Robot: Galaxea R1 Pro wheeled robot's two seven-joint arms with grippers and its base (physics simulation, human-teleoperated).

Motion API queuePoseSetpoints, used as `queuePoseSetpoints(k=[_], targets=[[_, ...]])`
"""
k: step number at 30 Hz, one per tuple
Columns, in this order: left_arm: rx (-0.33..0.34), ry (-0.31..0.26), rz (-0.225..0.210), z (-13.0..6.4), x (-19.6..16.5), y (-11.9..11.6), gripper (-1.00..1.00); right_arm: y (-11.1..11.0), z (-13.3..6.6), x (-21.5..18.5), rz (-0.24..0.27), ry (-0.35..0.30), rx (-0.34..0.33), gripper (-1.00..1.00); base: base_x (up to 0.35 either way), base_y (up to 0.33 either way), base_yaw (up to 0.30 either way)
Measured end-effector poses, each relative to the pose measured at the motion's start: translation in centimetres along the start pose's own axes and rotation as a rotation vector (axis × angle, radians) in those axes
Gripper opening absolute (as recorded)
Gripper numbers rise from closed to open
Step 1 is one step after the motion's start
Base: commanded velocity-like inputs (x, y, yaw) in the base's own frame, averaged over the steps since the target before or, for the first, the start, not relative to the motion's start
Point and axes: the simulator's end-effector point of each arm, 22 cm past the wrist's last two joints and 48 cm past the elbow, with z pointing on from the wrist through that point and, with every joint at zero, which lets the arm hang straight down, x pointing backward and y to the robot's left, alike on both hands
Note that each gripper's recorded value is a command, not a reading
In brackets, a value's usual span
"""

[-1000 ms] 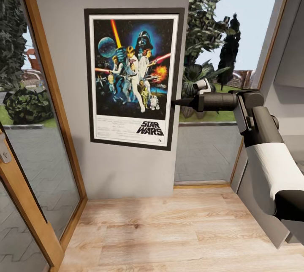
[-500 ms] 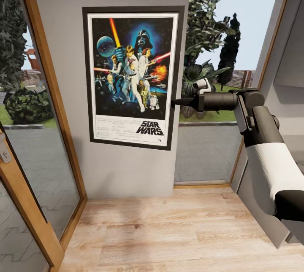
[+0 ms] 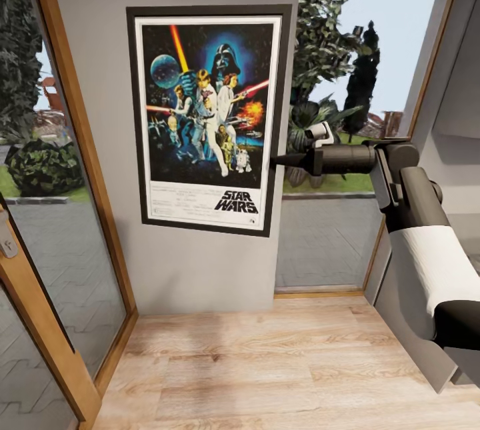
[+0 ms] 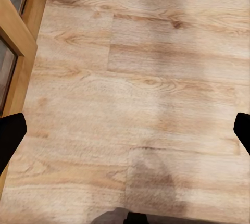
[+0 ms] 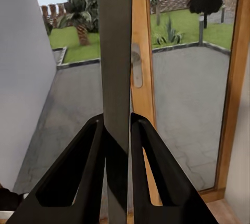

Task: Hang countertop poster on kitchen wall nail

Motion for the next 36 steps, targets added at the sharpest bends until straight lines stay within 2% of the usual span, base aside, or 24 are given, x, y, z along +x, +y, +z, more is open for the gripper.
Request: queuePoseSetpoints(k=[7, 19, 36], targets=[[0.000, 0.000, 0.000, 0.00, 0.00, 0.00, 1.00, 0.52, 0.06, -0.36, -0.025, 0.001, -0.001, -1.00, 0.000, 0.000, 0.000], [0.000, 0.000, -0.001, -0.02, 0.00, 0.02, 1.00, 0.70, 0.06, -0.47, -0.031, 0.001, -0.001, -1.00, 0.073, 0.000, 0.000], [0.000, 0.001, -0.002, -0.04, 0.02, 0.04, 1.00, 0.58, 0.09, -0.38, -0.033, 0.005, 0.005, -1.00, 0.247, 0.092, 0.000]])
